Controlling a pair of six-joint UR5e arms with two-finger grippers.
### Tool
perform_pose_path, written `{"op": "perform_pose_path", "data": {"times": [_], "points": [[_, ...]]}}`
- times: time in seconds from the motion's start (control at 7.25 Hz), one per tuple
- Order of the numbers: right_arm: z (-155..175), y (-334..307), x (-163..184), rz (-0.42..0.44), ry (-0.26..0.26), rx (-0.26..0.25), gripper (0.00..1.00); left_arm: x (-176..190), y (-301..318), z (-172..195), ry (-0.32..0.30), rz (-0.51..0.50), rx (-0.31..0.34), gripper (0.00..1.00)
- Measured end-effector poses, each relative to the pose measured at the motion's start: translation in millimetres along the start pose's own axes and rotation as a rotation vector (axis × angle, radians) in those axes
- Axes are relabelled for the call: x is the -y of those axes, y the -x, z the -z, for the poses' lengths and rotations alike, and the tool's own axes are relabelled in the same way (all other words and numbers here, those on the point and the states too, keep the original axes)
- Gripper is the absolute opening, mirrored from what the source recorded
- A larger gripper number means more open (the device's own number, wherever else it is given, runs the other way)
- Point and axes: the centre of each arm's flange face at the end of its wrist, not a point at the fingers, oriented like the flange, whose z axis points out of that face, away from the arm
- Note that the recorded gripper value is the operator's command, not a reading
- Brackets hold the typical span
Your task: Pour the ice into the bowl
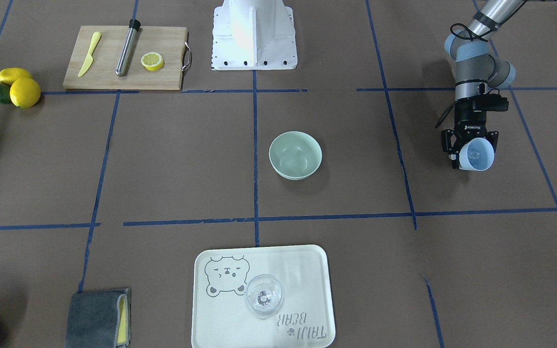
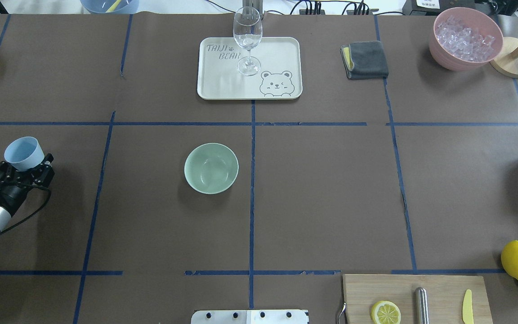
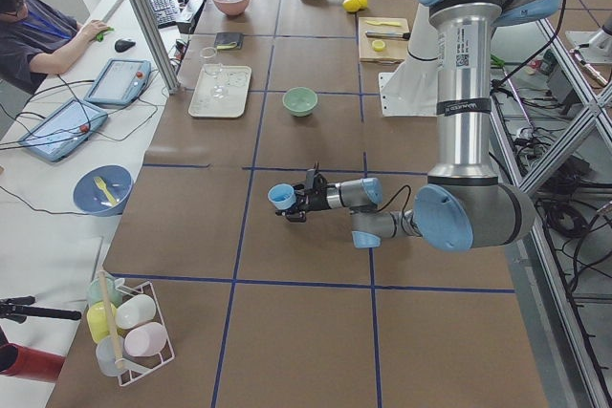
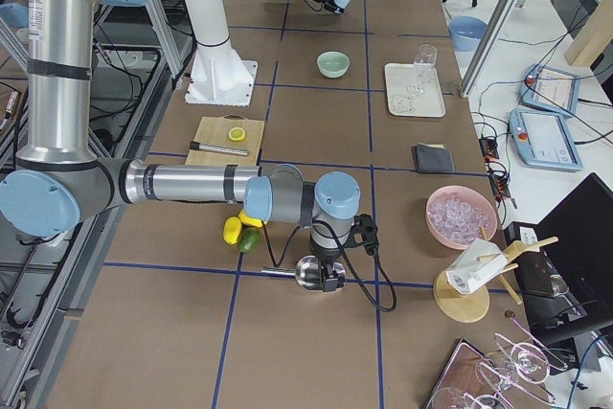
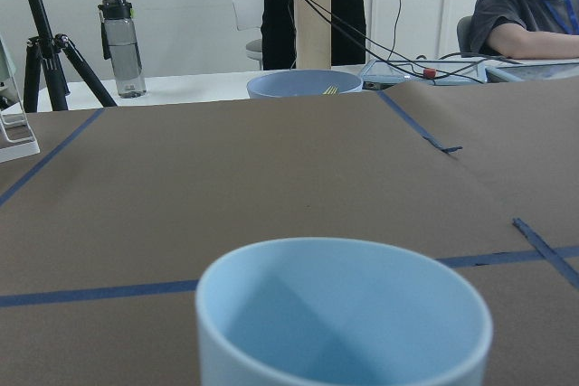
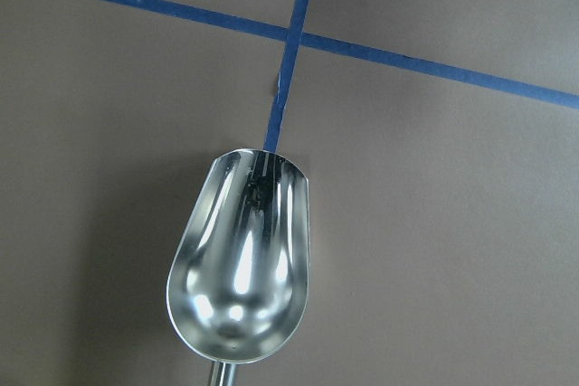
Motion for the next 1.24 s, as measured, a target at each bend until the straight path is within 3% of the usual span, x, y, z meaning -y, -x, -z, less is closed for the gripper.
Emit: {"op": "perform_pose_path", "data": {"times": [0.14,0.41,0.69,0.97,1.24], "points": [[0,0,0,-0.001,0.001,0.0,1.0,9,-6,1,0.007,-0.041,-0.025,0.0],[-2,-1,0,-0.004,0.003,0.001,1.0,42,-29,-1,-0.018,-0.216,-0.078,0.0],[-5,-4,-2,-0.01,0.009,0.002,1.0,85,-70,0,-0.04,-0.309,-0.195,0.0],[-8,-7,-6,-0.018,0.016,0.004,1.0,112,-123,-5,-0.093,-0.417,-0.286,0.0],[-11,-12,-11,-0.03,0.021,0.005,1.0,129,-172,-16,-0.147,-0.541,-0.322,0.0]]}}
